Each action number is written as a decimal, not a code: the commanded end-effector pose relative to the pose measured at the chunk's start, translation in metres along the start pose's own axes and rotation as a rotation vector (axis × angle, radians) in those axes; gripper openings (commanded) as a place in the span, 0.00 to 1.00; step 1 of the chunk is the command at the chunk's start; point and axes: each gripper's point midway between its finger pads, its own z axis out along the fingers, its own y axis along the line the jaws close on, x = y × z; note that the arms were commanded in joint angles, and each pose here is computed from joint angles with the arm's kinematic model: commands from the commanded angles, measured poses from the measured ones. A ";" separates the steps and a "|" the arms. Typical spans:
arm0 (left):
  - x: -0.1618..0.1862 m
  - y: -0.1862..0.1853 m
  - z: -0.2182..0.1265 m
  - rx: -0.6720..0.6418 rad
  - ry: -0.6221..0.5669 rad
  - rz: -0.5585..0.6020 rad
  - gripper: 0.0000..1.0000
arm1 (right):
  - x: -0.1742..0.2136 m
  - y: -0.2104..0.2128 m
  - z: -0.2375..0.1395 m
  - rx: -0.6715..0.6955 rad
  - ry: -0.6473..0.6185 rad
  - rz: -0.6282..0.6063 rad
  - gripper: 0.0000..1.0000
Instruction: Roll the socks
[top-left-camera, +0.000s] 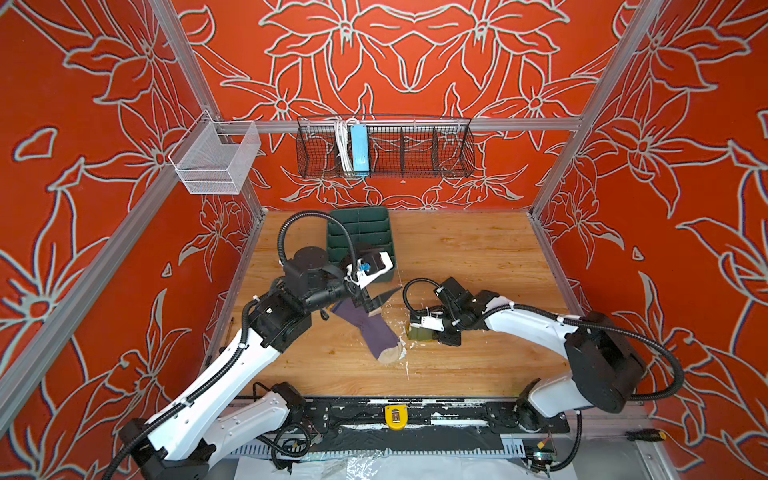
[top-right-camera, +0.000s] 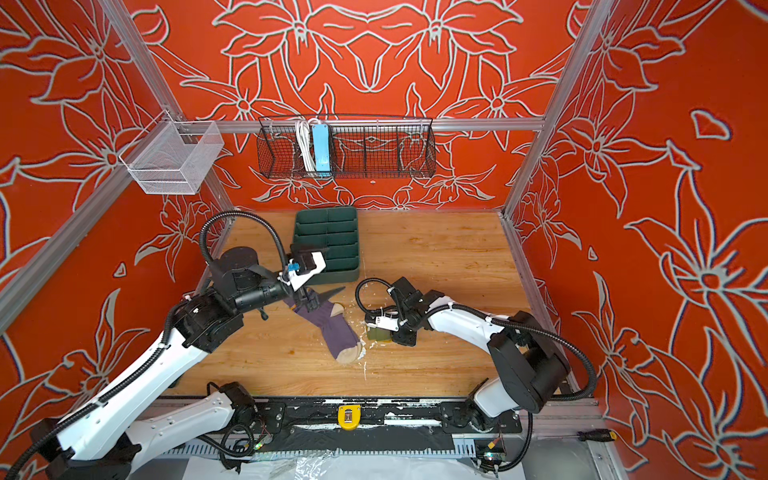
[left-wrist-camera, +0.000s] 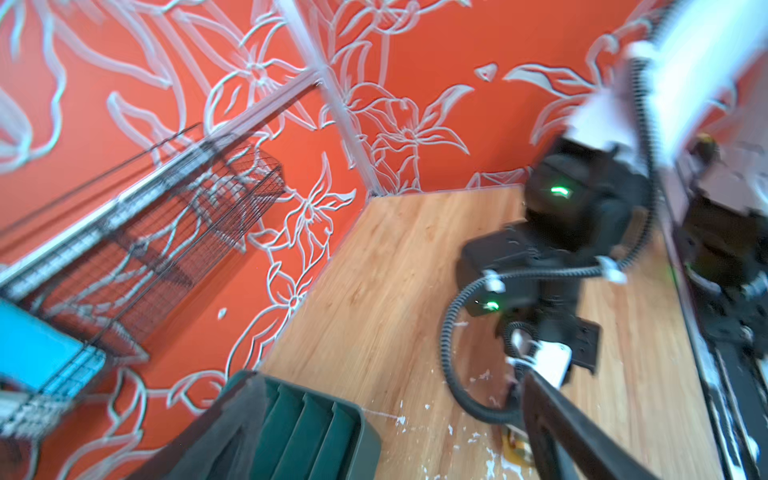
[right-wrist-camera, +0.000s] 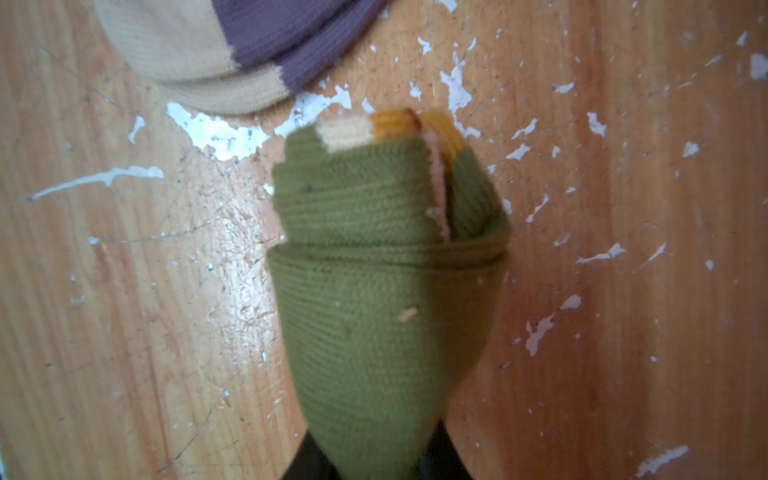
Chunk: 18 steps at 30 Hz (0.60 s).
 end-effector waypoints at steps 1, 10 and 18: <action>0.055 -0.059 0.022 0.168 0.218 0.268 0.92 | 0.020 0.020 0.006 -0.150 0.083 0.087 0.00; 0.135 -0.171 0.077 0.344 0.369 0.552 0.90 | 0.017 0.014 0.004 -0.224 0.096 0.151 0.00; 0.170 -0.153 0.148 0.095 0.497 0.543 0.85 | 0.016 0.024 0.002 -0.290 0.103 0.181 0.00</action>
